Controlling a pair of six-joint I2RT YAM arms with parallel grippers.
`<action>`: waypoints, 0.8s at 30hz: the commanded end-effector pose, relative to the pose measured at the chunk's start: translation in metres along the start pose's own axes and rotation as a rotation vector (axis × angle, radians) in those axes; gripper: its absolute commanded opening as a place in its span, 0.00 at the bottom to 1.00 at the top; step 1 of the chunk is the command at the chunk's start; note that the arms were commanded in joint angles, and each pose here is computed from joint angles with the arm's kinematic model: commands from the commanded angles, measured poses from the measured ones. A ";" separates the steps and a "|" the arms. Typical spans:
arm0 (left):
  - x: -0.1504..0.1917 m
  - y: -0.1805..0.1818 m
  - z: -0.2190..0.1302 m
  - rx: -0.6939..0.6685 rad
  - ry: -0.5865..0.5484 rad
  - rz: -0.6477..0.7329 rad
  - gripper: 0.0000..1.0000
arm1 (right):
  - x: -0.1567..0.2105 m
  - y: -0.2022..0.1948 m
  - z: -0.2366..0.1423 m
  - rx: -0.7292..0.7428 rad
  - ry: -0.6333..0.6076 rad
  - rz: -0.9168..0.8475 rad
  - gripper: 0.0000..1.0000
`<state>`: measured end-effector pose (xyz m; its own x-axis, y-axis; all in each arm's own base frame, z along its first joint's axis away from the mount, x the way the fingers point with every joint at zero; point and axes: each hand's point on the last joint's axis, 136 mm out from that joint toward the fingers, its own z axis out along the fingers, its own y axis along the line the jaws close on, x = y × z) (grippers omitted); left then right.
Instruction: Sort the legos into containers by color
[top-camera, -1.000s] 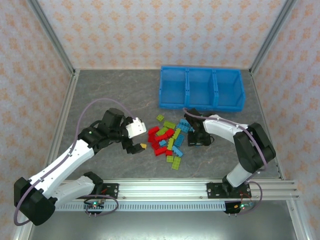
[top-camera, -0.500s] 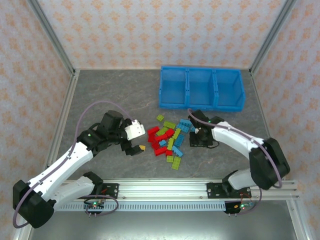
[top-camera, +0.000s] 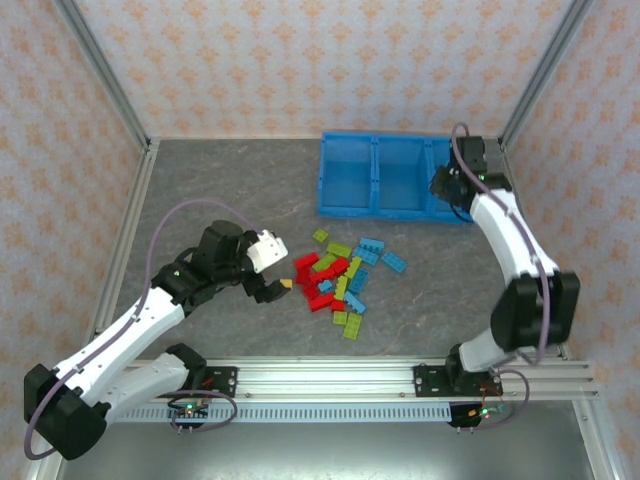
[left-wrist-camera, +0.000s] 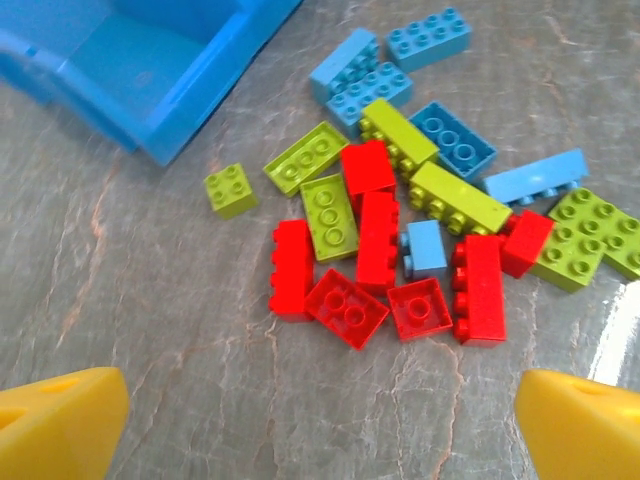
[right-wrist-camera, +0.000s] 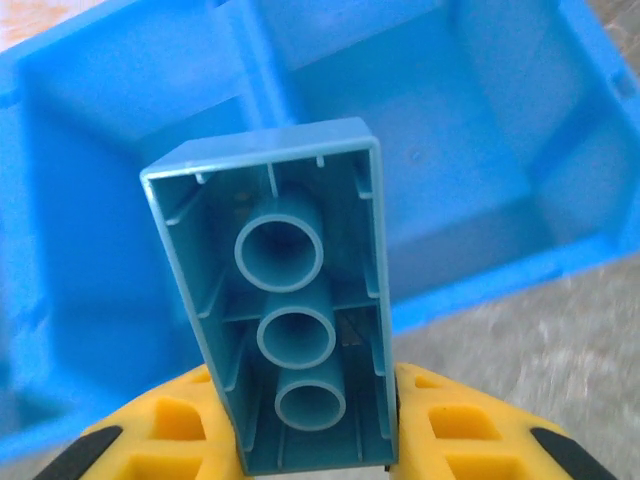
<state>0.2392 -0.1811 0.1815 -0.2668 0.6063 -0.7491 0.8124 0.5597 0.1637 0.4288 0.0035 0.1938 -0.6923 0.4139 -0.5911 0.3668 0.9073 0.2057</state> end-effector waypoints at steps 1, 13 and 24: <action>-0.012 0.026 -0.006 -0.131 -0.008 -0.109 1.00 | -0.012 -0.010 0.037 0.035 0.059 -0.005 0.25; -0.005 0.079 -0.014 -0.378 0.148 -0.449 1.00 | -0.027 -0.017 0.029 0.031 0.092 0.101 0.60; -0.019 0.063 0.082 -0.274 0.160 -1.217 0.84 | 0.094 0.037 -0.103 -0.266 0.210 0.035 0.70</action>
<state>0.3296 -0.1755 0.1647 -0.8361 -0.1171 -0.5359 0.0444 0.9593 -0.2789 0.3575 0.0557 0.2375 -0.7344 0.4589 -0.5001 0.2612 0.8711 0.4158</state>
